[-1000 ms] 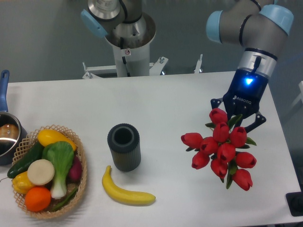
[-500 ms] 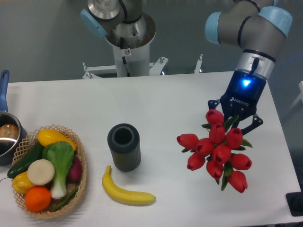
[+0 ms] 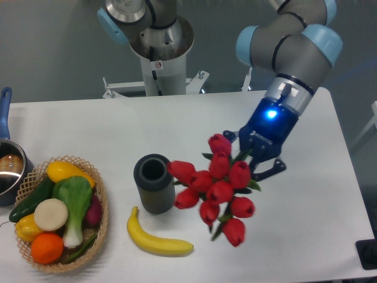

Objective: Insert the flowers into the vase
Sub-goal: 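Lift the tulips and position their stems above the vase opening, then lower the tulip stems down into the vase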

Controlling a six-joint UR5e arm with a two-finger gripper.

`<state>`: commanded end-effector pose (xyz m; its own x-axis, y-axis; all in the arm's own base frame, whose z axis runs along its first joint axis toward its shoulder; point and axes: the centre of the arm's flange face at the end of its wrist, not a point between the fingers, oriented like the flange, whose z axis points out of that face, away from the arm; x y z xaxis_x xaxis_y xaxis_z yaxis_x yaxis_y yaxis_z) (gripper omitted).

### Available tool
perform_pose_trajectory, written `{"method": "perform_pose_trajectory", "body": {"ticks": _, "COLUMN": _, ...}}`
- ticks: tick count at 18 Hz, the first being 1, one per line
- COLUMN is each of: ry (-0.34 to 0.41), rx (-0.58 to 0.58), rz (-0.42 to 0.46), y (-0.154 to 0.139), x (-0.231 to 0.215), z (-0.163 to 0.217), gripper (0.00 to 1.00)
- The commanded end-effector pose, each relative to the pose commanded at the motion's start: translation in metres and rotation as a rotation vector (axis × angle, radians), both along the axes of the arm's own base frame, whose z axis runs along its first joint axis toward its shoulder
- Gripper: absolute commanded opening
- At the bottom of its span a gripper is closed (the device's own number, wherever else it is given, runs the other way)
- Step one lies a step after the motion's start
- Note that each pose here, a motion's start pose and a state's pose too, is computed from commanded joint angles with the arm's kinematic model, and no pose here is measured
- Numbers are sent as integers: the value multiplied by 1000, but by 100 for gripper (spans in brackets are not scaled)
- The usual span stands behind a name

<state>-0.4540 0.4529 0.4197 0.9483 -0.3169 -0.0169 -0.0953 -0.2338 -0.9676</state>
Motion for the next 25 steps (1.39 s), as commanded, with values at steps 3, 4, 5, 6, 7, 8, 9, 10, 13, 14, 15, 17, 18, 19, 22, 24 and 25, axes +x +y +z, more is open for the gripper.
{"method": "perform_pose_trajectory", "body": {"ticks": 3, "ry": -27, "rx": 102, "rz": -51, "y": -7, "x": 17, "z": -15, "gripper": 22}}
{"method": "perform_pose_trajectory", "body": {"ticks": 4, "ry": -35, "rx": 132, "rz": -65, "y": -10, "x": 27, "z": -14, "gripper": 22}}
{"method": "perform_pose_trajectory", "body": {"ticks": 5, "ry": -37, "rx": 146, "rz": -75, "y": -11, "x": 38, "z": -13, "gripper": 22}}
{"method": "perform_pose_trajectory", "body": {"ticks": 6, "ry": -35, "rx": 150, "rz": -78, "y": -14, "x": 46, "z": -9, "gripper": 22}}
{"method": "perform_pose_trajectory", "body": {"ticks": 7, "ry": -39, "rx": 151, "rz": -78, "y": -17, "x": 53, "z": -9, "gripper": 22}}
{"method": "perform_pose_trajectory", "body": {"ticks": 8, "ry": -43, "rx": 163, "rz": -86, "y": -18, "x": 62, "z": -6, "gripper": 22}}
{"method": "perform_pose_trajectory", "body": {"ticks": 9, "ry": -46, "rx": 180, "rz": -99, "y": -18, "x": 70, "z": 0, "gripper": 22}}
{"method": "perform_pose_trajectory", "body": {"ticks": 10, "ry": -53, "rx": 185, "rz": -102, "y": -20, "x": 76, "z": -1, "gripper": 22}}
{"method": "perform_pose_trajectory", "body": {"ticks": 13, "ry": -73, "rx": 180, "rz": -123, "y": -21, "x": 104, "z": -7, "gripper": 22}}
{"method": "perform_pose_trajectory", "body": {"ticks": 14, "ry": -75, "rx": 179, "rz": -126, "y": -21, "x": 107, "z": -11, "gripper": 22}}
{"method": "perform_pose_trajectory", "body": {"ticks": 15, "ry": -78, "rx": 177, "rz": -131, "y": -20, "x": 111, "z": -15, "gripper": 22}}
{"method": "perform_pose_trajectory", "body": {"ticks": 17, "ry": -82, "rx": 176, "rz": -139, "y": -18, "x": 116, "z": -24, "gripper": 22}}
{"method": "perform_pose_trajectory", "body": {"ticks": 18, "ry": -95, "rx": 170, "rz": -140, "y": -18, "x": 118, "z": -30, "gripper": 22}}
{"method": "perform_pose_trajectory", "body": {"ticks": 19, "ry": -104, "rx": 166, "rz": -139, "y": -18, "x": 119, "z": -35, "gripper": 22}}
{"method": "perform_pose_trajectory", "body": {"ticks": 22, "ry": -127, "rx": 156, "rz": -142, "y": -15, "x": 118, "z": -47, "gripper": 22}}
{"method": "perform_pose_trajectory", "body": {"ticks": 24, "ry": -140, "rx": 150, "rz": -141, "y": -13, "x": 115, "z": -55, "gripper": 22}}
{"method": "perform_pose_trajectory", "body": {"ticks": 25, "ry": -143, "rx": 149, "rz": -141, "y": -12, "x": 114, "z": -60, "gripper": 22}}
